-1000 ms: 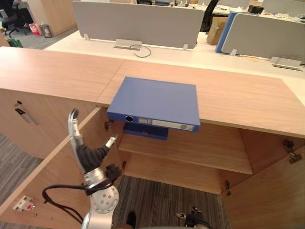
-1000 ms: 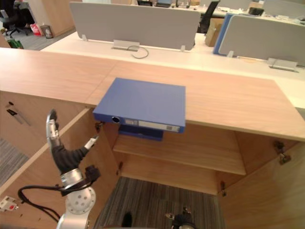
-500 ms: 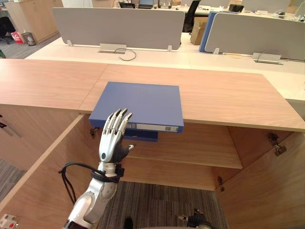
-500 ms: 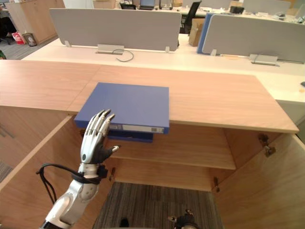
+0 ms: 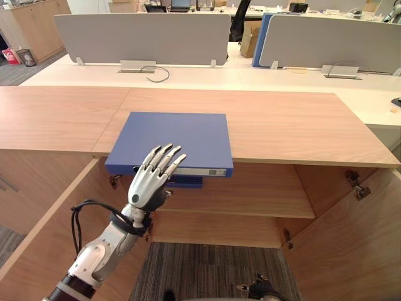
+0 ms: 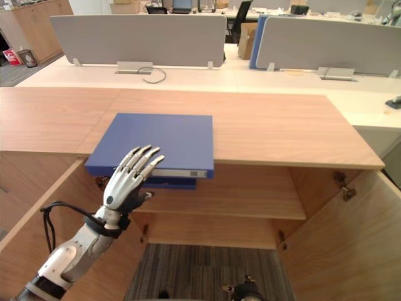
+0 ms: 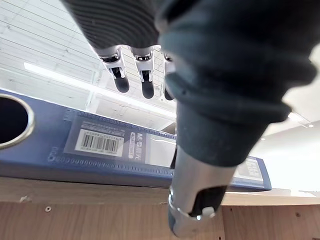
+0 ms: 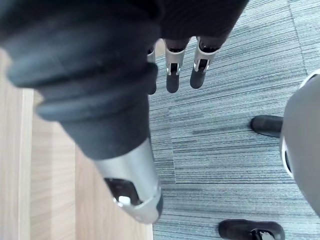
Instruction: Walk over to the cabinet, pick up the folder, carry it to the office cabinet, place the folder inside the office cabinet, then close the office cabinet door
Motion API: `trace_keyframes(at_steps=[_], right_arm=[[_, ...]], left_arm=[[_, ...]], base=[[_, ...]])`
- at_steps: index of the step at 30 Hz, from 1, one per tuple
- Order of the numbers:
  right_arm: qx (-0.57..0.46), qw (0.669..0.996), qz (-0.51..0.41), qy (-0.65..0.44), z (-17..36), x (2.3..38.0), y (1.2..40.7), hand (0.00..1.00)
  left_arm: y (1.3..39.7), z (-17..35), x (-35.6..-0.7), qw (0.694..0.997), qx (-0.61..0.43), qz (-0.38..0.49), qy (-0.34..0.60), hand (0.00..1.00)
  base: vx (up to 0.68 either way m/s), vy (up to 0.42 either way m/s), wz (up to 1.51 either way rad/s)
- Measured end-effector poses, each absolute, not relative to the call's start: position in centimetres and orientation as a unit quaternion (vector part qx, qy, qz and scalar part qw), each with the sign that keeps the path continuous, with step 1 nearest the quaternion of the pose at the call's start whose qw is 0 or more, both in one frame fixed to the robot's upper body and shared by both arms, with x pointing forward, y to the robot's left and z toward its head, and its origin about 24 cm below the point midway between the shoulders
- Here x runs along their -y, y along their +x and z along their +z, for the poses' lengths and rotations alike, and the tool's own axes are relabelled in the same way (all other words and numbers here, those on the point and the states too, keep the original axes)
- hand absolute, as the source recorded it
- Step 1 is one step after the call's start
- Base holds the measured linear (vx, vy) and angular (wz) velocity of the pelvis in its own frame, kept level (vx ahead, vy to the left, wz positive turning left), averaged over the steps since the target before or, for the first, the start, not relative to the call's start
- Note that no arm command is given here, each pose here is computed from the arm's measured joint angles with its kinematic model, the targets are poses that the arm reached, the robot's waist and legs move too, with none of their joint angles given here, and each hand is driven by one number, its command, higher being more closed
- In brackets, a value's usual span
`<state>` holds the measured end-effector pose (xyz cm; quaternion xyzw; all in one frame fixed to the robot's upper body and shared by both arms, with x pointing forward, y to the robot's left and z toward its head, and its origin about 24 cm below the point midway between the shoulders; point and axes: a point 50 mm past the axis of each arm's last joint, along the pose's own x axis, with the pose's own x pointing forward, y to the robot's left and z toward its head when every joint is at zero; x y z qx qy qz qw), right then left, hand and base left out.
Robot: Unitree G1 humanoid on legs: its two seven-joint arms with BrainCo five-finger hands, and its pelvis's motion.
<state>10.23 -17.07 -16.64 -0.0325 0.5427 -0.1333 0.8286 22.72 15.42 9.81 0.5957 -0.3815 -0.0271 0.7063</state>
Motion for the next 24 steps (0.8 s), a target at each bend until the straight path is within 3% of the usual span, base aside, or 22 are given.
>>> trace_keyframes(at_steps=[8, 15, 17, 18, 21, 24], right_arm=[[-0.542, 0.827, -0.146, -0.030, -16.6, 17.7, 10.2, 0.00], [-0.542, 0.827, -0.142, -0.039, -16.6, 17.9, 10.2, 0.00], [-0.544, 0.826, -0.143, -0.038, -16.6, 18.0, 10.0, 0.00], [-0.544, 0.826, -0.143, -0.038, -16.6, 18.0, 10.0, 0.00], [-0.545, 0.825, -0.143, -0.037, -16.6, 18.0, 9.9, 0.00], [-0.544, 0.826, -0.144, -0.035, -16.6, 18.1, 10.0, 0.00]], left_arm=[[23.5, 10.4, -15.7, 0.682, 0.394, -0.030, 0.615, 0.00], [24.8, 8.3, -17.2, 0.680, 0.334, -0.043, 0.651, 0.00], [25.7, 8.0, -17.8, 0.668, 0.318, -0.039, 0.672, 0.00], [26.0, 7.9, -18.0, 0.666, 0.311, -0.036, 0.677, 1.00], [27.2, 7.9, -18.6, 0.671, 0.292, -0.011, 0.682, 1.00], [28.8, 8.7, -19.2, 0.703, 0.262, 0.049, 0.659, 1.00]], base=[[0.00, 0.000, 0.00], [0.00, 0.018, -0.08], [-0.01, 0.013, -0.03], [0.00, 0.000, 0.00], [0.00, 0.011, 0.00], [0.00, 0.023, 0.00]])
